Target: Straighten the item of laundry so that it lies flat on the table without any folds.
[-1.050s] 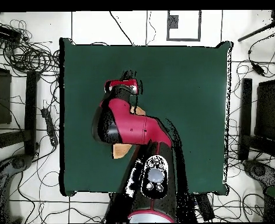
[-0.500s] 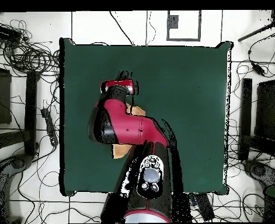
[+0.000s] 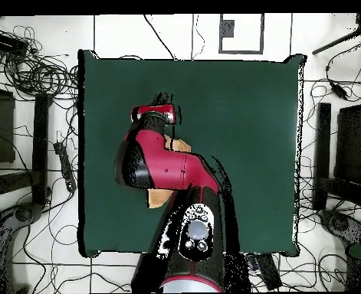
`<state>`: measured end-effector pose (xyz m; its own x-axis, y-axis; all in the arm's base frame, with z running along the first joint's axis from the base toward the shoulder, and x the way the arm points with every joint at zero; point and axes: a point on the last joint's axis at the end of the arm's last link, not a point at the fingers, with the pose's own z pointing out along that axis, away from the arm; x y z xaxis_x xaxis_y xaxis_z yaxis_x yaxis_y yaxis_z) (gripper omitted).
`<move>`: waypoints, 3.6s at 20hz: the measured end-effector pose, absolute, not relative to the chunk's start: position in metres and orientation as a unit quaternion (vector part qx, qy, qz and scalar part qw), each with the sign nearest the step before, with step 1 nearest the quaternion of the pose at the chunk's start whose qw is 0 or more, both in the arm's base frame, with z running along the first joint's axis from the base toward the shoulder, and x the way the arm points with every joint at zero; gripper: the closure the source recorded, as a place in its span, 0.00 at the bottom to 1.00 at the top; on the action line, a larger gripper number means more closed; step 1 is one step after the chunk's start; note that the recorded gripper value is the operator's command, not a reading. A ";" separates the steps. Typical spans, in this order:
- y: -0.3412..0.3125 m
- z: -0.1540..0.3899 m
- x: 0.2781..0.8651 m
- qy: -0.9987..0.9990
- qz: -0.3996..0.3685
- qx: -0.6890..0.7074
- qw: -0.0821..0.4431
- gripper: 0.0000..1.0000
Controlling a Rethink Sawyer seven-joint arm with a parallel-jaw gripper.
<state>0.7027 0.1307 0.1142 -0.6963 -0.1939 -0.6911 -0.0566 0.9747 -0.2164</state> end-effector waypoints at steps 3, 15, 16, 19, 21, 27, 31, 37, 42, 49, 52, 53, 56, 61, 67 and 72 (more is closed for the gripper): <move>0.131 0.114 0.703 0.917 -0.089 -0.067 0.383 1.00; 0.131 0.115 0.704 0.917 -0.088 -0.059 0.384 0.00; 0.131 0.115 0.704 0.917 -0.088 -0.059 0.384 0.00; 0.131 0.115 0.704 0.917 -0.088 -0.059 0.384 0.00; 0.131 0.115 0.704 0.917 -0.088 -0.059 0.384 0.00; 0.130 0.115 0.705 0.918 -0.088 -0.054 0.384 0.00; 0.130 0.114 0.705 0.918 -0.088 -0.050 0.383 0.00; 0.127 0.096 0.701 0.923 -0.099 -0.044 0.369 0.00; 0.123 0.061 0.694 0.930 -0.108 -0.048 0.348 0.00; 0.115 0.026 0.690 0.943 -0.115 -0.049 0.309 0.00; 0.110 0.015 0.689 0.953 -0.109 -0.042 0.279 0.00; 0.108 0.013 0.689 0.956 -0.105 -0.037 0.270 0.00; 0.104 0.009 0.689 0.966 -0.088 -0.021 0.243 0.00; 0.102 0.016 0.693 0.978 -0.045 0.011 0.206 0.00; 0.115 0.043 0.696 0.976 -0.024 0.010 0.216 0.00; 0.131 0.052 0.690 0.975 -0.024 -0.011 0.222 0.00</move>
